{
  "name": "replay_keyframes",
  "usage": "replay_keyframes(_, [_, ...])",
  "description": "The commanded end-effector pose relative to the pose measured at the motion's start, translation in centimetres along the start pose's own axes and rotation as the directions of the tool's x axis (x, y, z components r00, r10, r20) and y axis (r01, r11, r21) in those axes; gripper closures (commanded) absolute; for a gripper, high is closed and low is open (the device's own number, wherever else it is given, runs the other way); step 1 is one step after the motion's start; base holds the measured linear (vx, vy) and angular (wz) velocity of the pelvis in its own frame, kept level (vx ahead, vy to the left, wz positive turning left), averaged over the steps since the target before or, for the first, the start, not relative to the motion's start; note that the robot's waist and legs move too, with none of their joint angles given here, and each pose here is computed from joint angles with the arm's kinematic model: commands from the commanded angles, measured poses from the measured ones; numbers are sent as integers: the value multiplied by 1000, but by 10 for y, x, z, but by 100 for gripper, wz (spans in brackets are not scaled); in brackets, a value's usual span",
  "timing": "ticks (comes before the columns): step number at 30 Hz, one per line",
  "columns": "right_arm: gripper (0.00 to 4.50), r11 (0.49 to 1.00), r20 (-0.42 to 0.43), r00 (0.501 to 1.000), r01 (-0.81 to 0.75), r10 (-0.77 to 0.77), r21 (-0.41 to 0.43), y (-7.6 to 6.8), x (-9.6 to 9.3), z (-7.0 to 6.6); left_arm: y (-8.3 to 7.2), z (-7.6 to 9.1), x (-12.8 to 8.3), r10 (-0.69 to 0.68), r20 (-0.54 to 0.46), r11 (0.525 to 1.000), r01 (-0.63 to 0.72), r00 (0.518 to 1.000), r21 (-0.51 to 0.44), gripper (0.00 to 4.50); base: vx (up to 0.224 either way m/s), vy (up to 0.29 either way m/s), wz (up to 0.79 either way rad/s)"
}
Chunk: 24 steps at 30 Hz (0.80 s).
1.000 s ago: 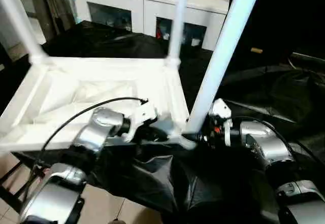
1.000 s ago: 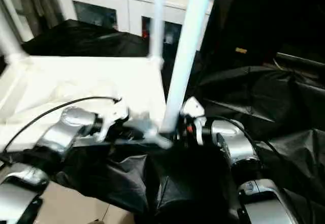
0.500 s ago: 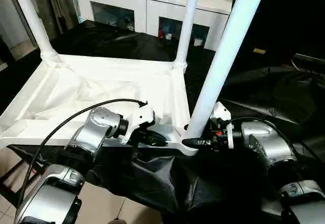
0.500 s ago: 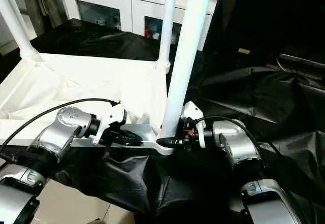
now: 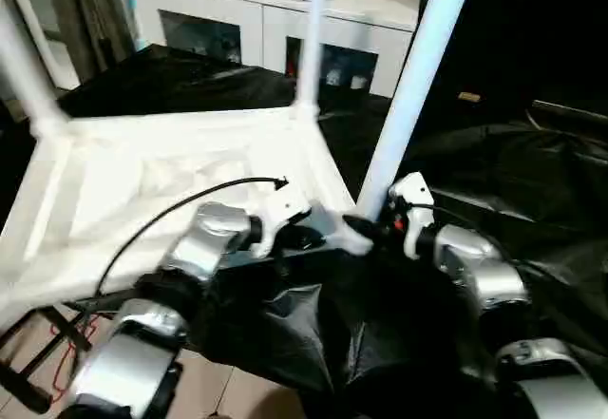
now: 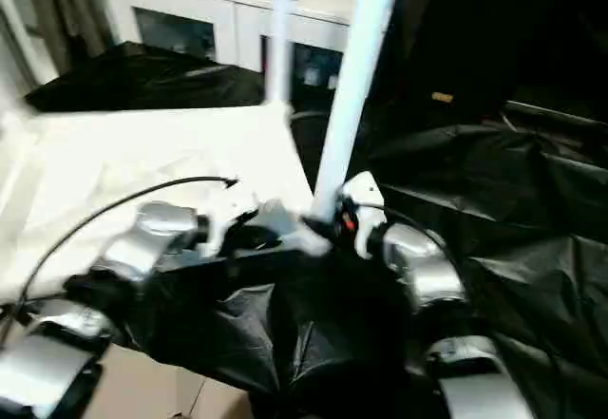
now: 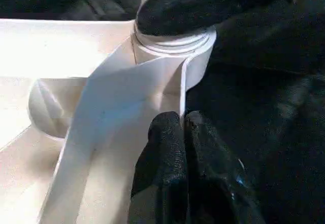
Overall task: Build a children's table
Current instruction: Rotate leg to tighten
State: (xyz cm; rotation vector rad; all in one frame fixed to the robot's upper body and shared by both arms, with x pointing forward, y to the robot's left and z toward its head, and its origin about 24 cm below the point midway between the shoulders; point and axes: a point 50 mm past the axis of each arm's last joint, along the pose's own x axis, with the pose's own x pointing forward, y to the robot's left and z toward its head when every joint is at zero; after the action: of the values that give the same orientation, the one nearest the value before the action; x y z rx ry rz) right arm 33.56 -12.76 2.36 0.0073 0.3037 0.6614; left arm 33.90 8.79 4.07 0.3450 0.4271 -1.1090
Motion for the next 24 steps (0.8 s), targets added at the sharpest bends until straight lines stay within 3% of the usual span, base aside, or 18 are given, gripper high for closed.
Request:
replay_keyframes(1, [246,996,-157,987,-16,29,82,29,14,-35,-7,19,18,45,75,999,-44,996,-17,450,0,0,0])
replay_keyframes(2, [246,997,-153,988,-25,37,78,31,16,-35,-8,21,20,46,80,999,-45,996,-17,450,0,0,0])
replay_keyframes(3, [179,997,-141,989,-36,44,65,34,17,-33,-10,21,22,42,86,999,-41,995,-19,450,0,0,0])
replay_keyframes(6, [179,997,-133,989,-58,65,53,34,18,-30,-12,21,22,25,90,1000,-23,996,-13,450,0,0,0])
replay_keyframes(7, [146,997,-134,988,-65,72,52,34,17,-30,-12,21,22,24,90,1000,-23,996,-13,450,0,0,0])
replay_keyframes(10, [127,997,-116,991,-73,72,-3,25,13,-23,-11,17,18,-4,77,1000,4,997,-1,450,0,0,0])
replay_keyframes(14, [127,986,-100,983,-159,155,-40,18,6,-16,-10,10,11,-35,52,999,34,998,21,450,0,0,0])
replay_keyframes(18, [127,921,-126,924,-373,360,-109,13,-11,-11,-6,2,-1,-112,10,992,111,994,58,450,0,0,0])
replay_keyframes(23, [127,816,-178,815,-571,551,-90,10,-29,-6,-6,-1,-16,-227,-6,968,226,974,106,450,0,0,0])
replay_keyframes(24, [127,816,-178,815,-571,551,-90,10,-29,-6,-6,-1,-16,-227,-6,968,226,974,106,450,0,0,0])
